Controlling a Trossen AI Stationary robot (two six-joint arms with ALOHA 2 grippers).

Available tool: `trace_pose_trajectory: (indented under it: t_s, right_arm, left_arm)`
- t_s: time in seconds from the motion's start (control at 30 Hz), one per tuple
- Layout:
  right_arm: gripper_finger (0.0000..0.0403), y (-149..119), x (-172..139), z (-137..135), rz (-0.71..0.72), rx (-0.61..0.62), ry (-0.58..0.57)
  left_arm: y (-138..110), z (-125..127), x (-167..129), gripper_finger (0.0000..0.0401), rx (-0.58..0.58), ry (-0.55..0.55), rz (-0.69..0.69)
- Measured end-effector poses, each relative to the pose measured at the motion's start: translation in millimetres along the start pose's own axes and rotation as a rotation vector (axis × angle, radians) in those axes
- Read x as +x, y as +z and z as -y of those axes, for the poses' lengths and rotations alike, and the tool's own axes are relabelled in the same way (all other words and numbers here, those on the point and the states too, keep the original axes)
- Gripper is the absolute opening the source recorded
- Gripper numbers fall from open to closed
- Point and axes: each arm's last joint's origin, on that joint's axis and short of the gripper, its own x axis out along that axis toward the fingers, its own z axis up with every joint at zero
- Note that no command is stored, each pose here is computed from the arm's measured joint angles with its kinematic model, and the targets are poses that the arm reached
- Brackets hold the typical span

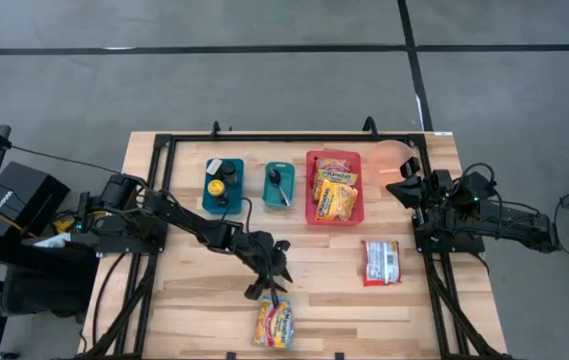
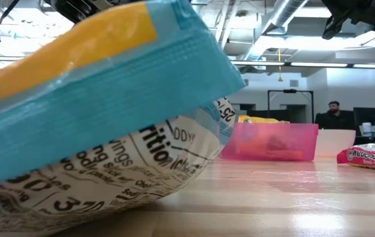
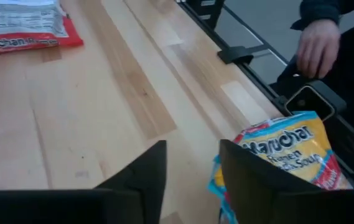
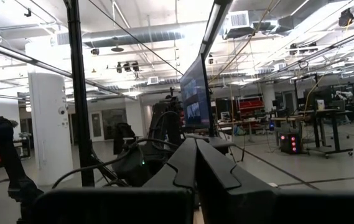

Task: Pick & Place Food Item
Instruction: Put the light blue noodle pack into the red bin

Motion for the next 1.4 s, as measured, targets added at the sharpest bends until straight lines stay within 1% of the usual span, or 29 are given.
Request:
trace_pose_trajectory:
  t_s: [0.13, 0.27, 0.33, 0.43, 0.53, 0.73, 0.87, 1.0, 1.4]
  right_arm:
    - [0.0001, -0.1, 0.0, 0.0, 0.0, 0.0, 0.0]
    - [0.0001, -0.1, 0.0, 0.0, 0.0, 0.0, 0.0]
    - [0.0001, -0.1, 0.0, 0.0, 0.0, 0.0, 0.0]
    - [0.0001, -0.2, 0.0, 0.0, -0.002, 0.0, 0.0]
    - [0.0001, -0.5, 0.0, 0.1, -0.004, 0.001, -0.001]
    - [0.0001, -0.7, 0.0, 0.1, -0.007, 0.001, -0.001]
    - [0.0001, -0.7, 0.0, 0.1, -0.007, 0.001, -0.001]
    - [0.0001, -1.5, 0.0, 0.3, -0.015, 0.003, -0.002]
    - [0.0001, -1.4, 0.0, 0.2, -0.014, 0.003, -0.002]
  left_arm:
    - [1.1, 4.9, 1.2, 0.0172, 0.009, -0.028, 0.009]
    - [-0.3, 8.0, 4.5, 0.0182, 0.015, -0.04, 0.011]
    - [-5.7, 8.0, 10.1, 0.0183, 0.013, -0.044, -0.003]
    - [-14.0, 4.7, 22.4, 0.0183, 0.018, -0.043, 0.016]
    - [-17.9, -0.7, 27.5, 0.0181, 0.017, -0.039, 0.032]
    - [-17.0, -2.4, 25.1, 0.017, -0.055, -0.137, 0.032]
    - [-27.5, -3.2, 31.4, 0.0169, -0.076, -0.14, -0.015]
    - [-34.3, -4.7, 36.8, 0.0173, -0.083, -0.14, -0.028]
    - [-33.2, -4.6, 37.3, 0.0176, -0.078, -0.14, -0.015]
